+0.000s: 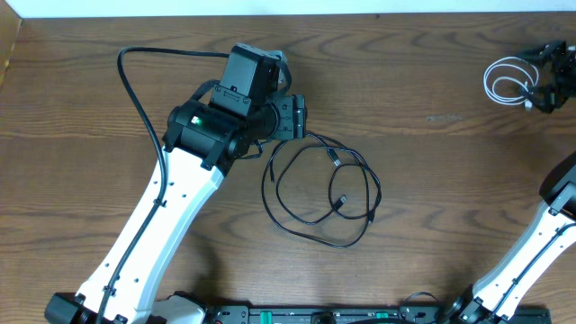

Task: Untangle cables
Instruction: 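Move the left gripper toward the white cable at the upper right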

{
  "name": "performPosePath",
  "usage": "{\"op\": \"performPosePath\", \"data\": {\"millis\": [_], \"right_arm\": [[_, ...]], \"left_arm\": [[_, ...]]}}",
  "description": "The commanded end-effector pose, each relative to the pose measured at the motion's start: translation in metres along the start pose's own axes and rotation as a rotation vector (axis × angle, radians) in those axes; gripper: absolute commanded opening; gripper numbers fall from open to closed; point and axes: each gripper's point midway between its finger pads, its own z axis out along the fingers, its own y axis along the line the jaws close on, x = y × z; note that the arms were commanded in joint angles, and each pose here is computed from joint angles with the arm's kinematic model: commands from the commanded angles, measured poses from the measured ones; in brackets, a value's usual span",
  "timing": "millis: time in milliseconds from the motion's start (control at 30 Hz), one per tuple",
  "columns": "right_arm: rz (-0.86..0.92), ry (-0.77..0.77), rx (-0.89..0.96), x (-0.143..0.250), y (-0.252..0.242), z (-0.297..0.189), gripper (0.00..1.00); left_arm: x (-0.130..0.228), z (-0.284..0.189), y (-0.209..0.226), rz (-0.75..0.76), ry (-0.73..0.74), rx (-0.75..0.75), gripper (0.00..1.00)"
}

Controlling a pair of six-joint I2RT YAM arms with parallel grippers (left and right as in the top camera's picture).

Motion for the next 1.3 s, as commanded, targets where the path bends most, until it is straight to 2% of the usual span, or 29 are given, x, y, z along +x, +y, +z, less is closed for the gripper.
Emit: {"op": "performPosePath", "data": {"millis": [0,100,200,233,267,700,767,900,1033,1267], "right_arm": [[-0.027,-0.041,0.051,-0.004,0.005,-0.008,0.99],[-0.237,-0.001,-0.158,0.003,0.044,-0.007,0.99],[-0.455,0.052,-0.531,0.025,0.103,-0.026,0.99],[-0.501,0.062,-0.640,0.032,0.117,-0.036,0.99],[-0.498,0.070,-0.665,0.033,0.121,-0.038,0.99],[-0.549,0.057,-0.668,0.033,0.123,-0.037,0.99],[-0.518,0.054,-0.594,0.030,0.114,-0.027,0.97],[-0.340,0.082,-0.288,0.030,0.073,0.003,0.93],[-0.341,0.117,-0.327,0.043,0.088,0.007,0.90],[-0.336,0.138,-0.449,0.064,0.143,-0.025,0.91]], "left_arm": [[-0.006,0.000,-0.002,0.017,-0.011,0.002,0.75],[-0.006,0.000,-0.002,0.017,-0.011,0.002,0.75],[-0.006,0.000,-0.002,0.018,-0.012,0.003,0.75],[-0.007,-0.001,-0.002,0.018,-0.013,0.004,0.75],[-0.007,-0.001,-0.002,0.018,-0.014,0.004,0.75],[-0.007,-0.001,-0.002,0.018,-0.014,0.003,0.75],[-0.007,-0.001,-0.002,0.017,-0.014,0.003,0.75],[-0.007,0.002,-0.004,0.002,-0.015,0.008,0.75],[-0.012,0.015,-0.023,0.015,-0.011,0.098,0.75],[-0.044,0.045,-0.074,0.063,-0.075,0.375,0.75]]}}
